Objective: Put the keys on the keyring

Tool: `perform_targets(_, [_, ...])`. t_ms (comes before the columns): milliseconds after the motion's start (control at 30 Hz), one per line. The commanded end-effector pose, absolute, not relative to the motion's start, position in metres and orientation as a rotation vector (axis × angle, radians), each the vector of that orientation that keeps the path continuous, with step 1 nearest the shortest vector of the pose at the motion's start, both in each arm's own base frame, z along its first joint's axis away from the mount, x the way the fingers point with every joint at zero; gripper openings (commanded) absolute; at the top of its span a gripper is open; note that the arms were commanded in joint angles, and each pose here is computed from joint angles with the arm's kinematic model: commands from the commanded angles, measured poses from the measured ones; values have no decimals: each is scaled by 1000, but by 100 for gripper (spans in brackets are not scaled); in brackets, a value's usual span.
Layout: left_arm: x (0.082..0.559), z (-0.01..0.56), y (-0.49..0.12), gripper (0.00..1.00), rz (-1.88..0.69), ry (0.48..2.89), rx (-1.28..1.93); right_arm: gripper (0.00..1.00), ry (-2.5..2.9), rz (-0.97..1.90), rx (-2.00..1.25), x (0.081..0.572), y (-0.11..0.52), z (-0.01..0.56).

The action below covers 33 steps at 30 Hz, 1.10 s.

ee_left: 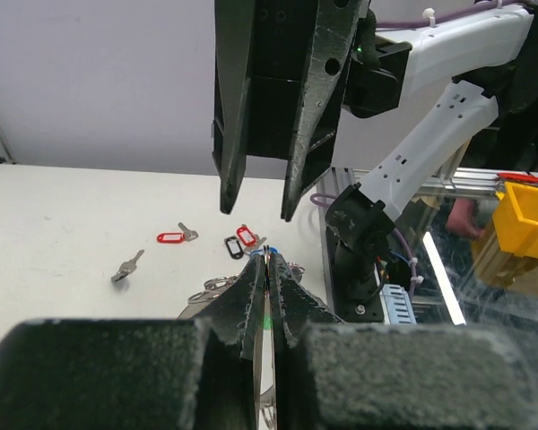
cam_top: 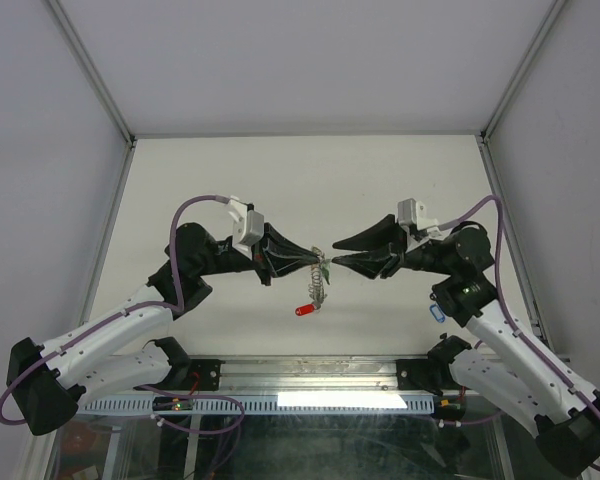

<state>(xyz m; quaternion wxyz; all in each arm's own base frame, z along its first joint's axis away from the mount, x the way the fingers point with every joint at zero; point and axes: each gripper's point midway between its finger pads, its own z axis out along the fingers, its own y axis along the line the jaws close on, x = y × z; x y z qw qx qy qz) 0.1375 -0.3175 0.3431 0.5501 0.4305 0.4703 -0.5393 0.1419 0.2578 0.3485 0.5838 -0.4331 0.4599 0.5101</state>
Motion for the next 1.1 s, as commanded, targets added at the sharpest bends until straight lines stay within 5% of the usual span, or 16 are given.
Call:
perform_targets(0, [128, 380, -313, 0, -1289, 971, 1023, 33, 975, 1245, -1085, 124, 258, 362])
perform_targets(1067, [123, 384, -313, 0, -1305, 942, 1047, 24, 1050, 1294, -1145, 124, 279, 329])
